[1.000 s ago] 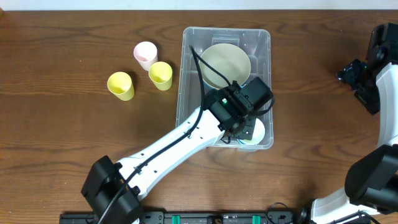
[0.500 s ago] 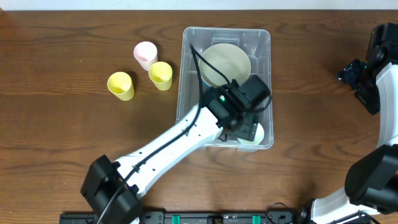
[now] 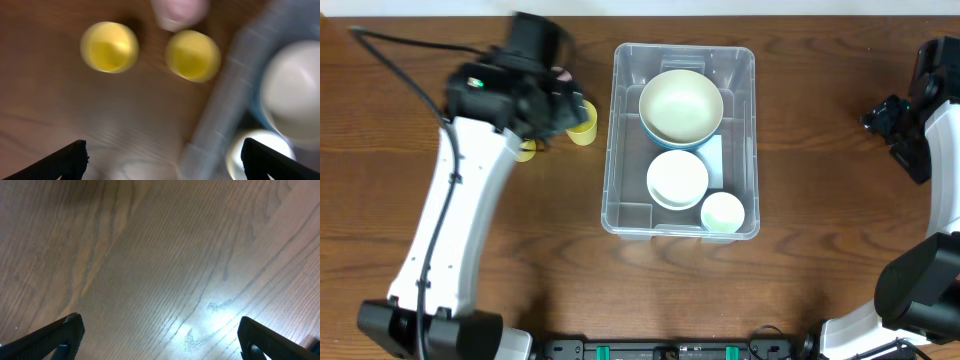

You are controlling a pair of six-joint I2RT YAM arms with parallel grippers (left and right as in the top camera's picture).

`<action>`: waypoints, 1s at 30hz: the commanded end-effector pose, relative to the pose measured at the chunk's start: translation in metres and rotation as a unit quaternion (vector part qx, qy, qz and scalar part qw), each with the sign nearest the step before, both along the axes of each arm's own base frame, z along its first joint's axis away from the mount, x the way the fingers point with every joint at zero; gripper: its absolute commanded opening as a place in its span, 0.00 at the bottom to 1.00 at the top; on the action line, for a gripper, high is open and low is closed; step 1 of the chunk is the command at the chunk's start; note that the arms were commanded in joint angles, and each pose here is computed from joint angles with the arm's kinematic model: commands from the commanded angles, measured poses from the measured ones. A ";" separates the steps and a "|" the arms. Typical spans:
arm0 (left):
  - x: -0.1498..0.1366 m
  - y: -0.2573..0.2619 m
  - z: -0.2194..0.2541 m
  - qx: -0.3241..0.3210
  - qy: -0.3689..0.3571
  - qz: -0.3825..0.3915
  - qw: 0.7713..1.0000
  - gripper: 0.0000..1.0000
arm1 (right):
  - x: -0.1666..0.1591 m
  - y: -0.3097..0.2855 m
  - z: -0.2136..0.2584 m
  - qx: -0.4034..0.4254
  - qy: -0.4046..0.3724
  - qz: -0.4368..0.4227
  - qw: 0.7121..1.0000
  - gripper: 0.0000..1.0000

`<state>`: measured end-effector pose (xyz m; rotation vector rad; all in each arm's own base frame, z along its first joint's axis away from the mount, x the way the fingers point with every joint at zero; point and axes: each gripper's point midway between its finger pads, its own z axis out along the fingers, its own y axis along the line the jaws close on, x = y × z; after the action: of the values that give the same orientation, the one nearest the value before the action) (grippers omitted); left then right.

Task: Pack container
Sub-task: 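Move the left gripper to the yellow cup and grasp it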

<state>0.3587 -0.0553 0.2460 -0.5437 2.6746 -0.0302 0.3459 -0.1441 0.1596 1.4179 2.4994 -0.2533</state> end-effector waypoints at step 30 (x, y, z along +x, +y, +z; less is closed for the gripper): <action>0.031 0.128 -0.173 -0.046 0.207 0.165 0.963 0.98 | -0.002 -0.004 0.002 -0.010 -0.001 -0.010 1.000 0.99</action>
<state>0.3903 0.0721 0.0790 -1.1493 2.9245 0.0572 0.3458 -0.1440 0.1595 1.4180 2.4997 -0.2535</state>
